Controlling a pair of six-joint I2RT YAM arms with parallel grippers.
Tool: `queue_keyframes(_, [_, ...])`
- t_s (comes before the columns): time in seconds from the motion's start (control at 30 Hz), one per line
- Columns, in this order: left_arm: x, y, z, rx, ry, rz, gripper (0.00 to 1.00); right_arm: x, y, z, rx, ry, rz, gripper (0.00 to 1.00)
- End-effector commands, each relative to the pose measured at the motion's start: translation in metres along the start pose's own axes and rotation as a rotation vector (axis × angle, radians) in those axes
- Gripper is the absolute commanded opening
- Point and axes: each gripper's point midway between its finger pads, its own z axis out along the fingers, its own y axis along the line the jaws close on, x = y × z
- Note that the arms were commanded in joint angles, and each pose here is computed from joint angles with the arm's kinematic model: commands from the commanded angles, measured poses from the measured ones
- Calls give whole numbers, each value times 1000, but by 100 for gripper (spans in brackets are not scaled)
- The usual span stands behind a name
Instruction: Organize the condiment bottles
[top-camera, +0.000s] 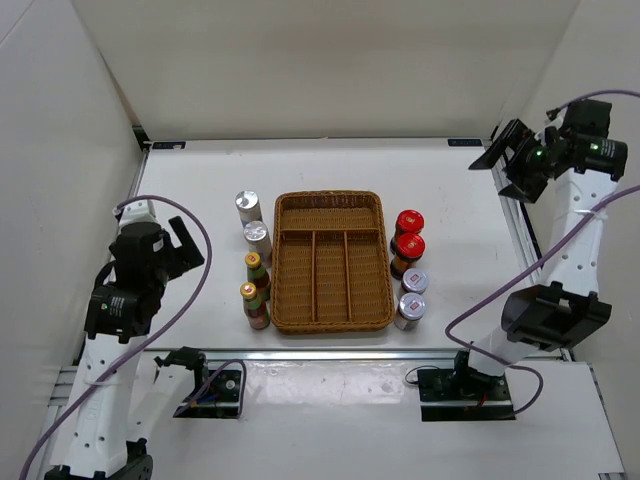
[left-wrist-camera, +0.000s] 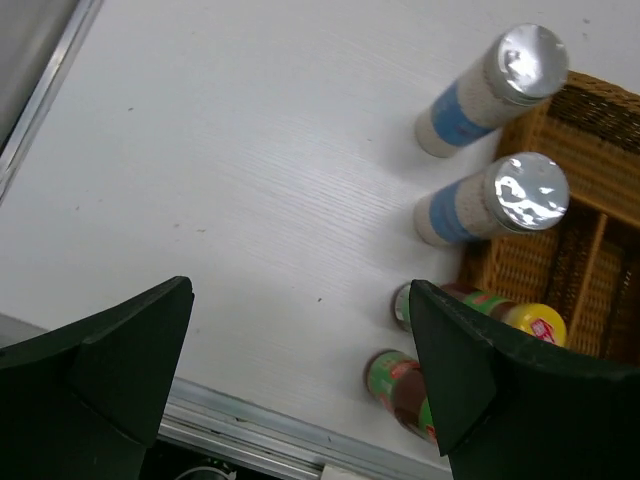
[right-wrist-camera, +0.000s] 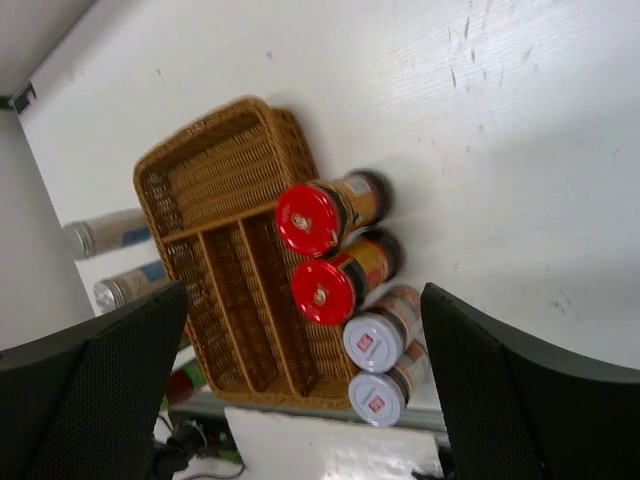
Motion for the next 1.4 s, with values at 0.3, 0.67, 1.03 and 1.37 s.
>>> queue_keyframes(0.3, [32,52,17,-310,-37,-120,100,-53,-4,44,-208,-21,338,100])
queue_keyframes(0.67, [41,37,34,-262,43,-51,100,17,61,118,387,181,-489,100])
queue_keyframes(1.03, [52,22,59,-245,151,29,100,79,61,144,415,392,-521,100])
queue_keyframes(1.37, [55,17,61,-223,170,48,100,120,26,147,426,476,-474,100])
